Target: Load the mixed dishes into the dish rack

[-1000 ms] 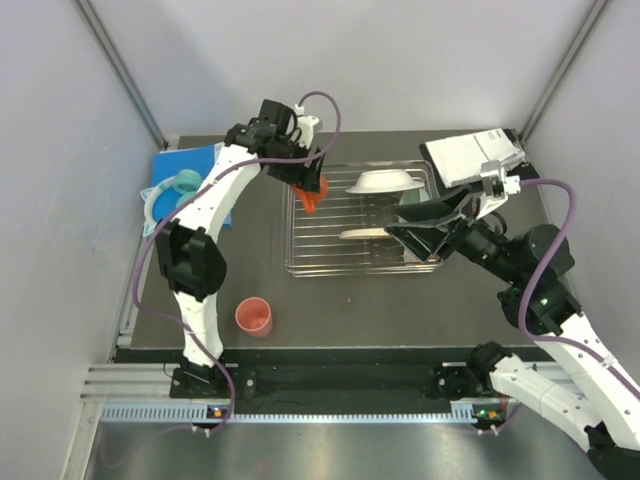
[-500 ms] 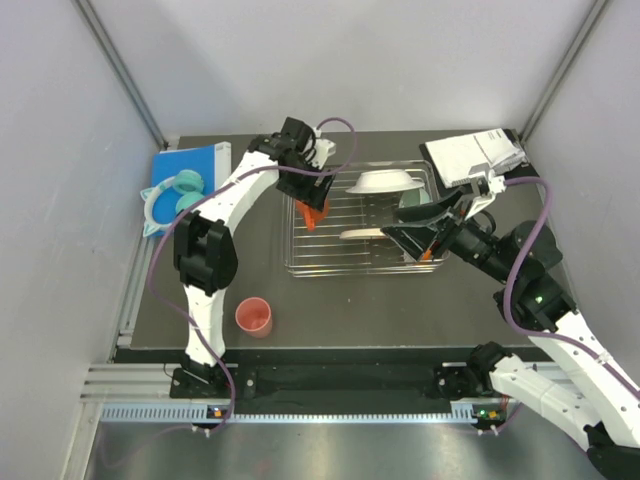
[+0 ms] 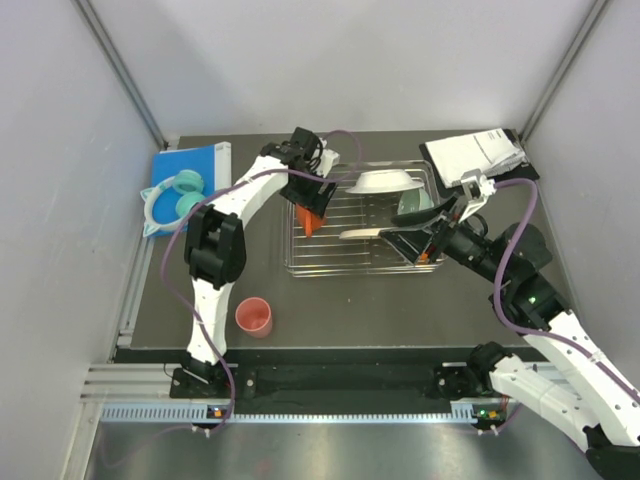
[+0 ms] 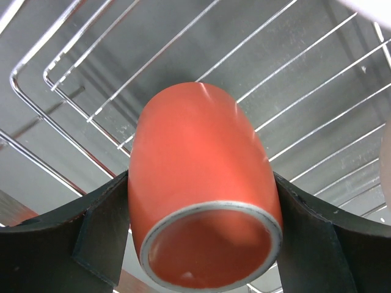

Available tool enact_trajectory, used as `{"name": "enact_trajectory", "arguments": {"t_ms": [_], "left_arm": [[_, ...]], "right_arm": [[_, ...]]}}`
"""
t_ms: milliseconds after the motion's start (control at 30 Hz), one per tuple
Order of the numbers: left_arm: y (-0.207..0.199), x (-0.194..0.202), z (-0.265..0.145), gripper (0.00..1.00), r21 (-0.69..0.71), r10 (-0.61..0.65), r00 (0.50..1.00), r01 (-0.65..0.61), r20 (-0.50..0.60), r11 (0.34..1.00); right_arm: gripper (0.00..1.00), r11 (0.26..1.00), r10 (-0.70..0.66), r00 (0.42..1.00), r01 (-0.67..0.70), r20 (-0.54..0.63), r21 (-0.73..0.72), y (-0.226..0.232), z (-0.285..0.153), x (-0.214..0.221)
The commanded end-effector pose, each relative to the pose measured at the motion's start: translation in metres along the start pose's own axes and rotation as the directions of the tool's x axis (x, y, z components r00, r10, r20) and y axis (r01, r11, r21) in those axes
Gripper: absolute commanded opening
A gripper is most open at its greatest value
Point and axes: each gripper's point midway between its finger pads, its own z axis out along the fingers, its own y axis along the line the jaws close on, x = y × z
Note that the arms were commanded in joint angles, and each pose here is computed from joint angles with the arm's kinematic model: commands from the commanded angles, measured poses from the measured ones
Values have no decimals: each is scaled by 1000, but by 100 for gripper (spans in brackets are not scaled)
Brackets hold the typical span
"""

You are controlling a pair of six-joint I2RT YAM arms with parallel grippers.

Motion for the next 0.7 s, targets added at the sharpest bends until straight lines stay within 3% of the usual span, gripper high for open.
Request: {"name": "enact_trajectory", "arguments": {"t_ms": [0,433,533,567,600,667], "left_arm": [[9,-21,3,0,-37,22,998,-20,60,999],[9,-29,6,6,-66,43,996,-37,84,997],[4,-25,7,32,-63,55,996,-51,70,997],[5,-26,6,49,-66,57,996,-52,74,996],[4,-25,5,55,-68,57,996,-52,75,996],[3,-25,-1,59,-66,60,994,-55,87,996]], "right_arm": [[64,1000,-12,999,13,50,-25,5,-1,-13],[64,999,19,999,-18,38,-30,2,-5,0],[67,999,19,999,-18,27,-34,2,-6,2],[72,999,18,999,-17,26,-32,1,-5,3],[75,999,19,1000,-19,25,-29,0,-5,3],[80,999,18,1000,-18,13,-36,1,-5,6]]}}
